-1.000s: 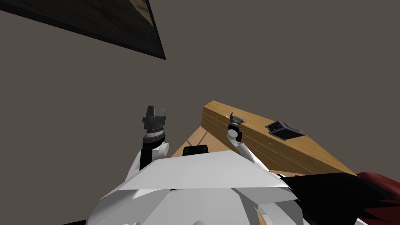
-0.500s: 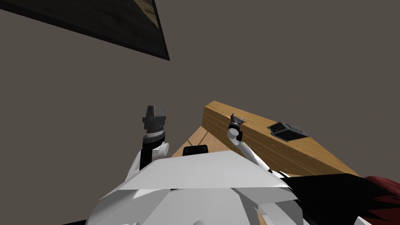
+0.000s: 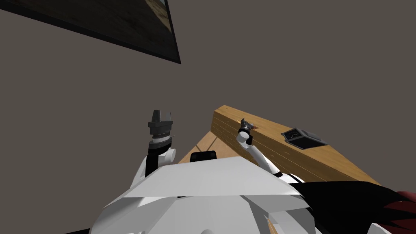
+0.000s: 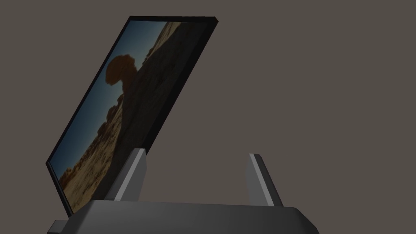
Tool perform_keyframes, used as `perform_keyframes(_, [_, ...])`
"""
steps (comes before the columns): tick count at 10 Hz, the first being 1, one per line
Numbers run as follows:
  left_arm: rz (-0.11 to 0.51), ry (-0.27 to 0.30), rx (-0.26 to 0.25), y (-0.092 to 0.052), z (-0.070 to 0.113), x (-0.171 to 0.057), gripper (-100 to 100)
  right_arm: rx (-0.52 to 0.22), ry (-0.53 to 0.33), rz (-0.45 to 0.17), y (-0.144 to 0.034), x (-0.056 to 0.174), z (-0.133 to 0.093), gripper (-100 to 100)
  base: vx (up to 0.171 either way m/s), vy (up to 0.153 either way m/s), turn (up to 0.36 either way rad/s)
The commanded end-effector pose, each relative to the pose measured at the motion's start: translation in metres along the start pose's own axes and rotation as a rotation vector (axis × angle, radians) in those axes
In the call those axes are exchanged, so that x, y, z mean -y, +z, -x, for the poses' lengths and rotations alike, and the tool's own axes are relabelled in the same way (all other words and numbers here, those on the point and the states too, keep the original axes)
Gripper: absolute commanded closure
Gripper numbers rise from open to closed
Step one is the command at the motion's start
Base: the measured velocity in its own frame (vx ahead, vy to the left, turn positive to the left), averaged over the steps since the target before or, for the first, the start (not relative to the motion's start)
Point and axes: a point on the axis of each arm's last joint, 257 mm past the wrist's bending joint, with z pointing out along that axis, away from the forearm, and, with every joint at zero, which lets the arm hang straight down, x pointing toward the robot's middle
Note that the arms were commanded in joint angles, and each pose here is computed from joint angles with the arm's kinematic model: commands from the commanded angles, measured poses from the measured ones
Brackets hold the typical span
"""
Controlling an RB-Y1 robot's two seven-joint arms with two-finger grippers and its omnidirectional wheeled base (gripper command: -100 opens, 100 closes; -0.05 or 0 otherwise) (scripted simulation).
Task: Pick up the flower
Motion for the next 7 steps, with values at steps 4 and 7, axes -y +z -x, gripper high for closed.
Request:
perform_keyframes(4, [0.0, 0.0, 0.0, 0.0, 0.0, 0.0, 0, 0.056, 0.085, 0.082, 0.018, -0.025, 0.015, -100, -0.005, 0.015, 0.032])
perform_keyframes(7, [0.0, 0.0, 0.0, 0.0, 0.0, 0.0, 0, 0.103, 0.119, 0.106, 0.017, -0.031, 0.028, -100, -0.004, 0.009, 0.015])
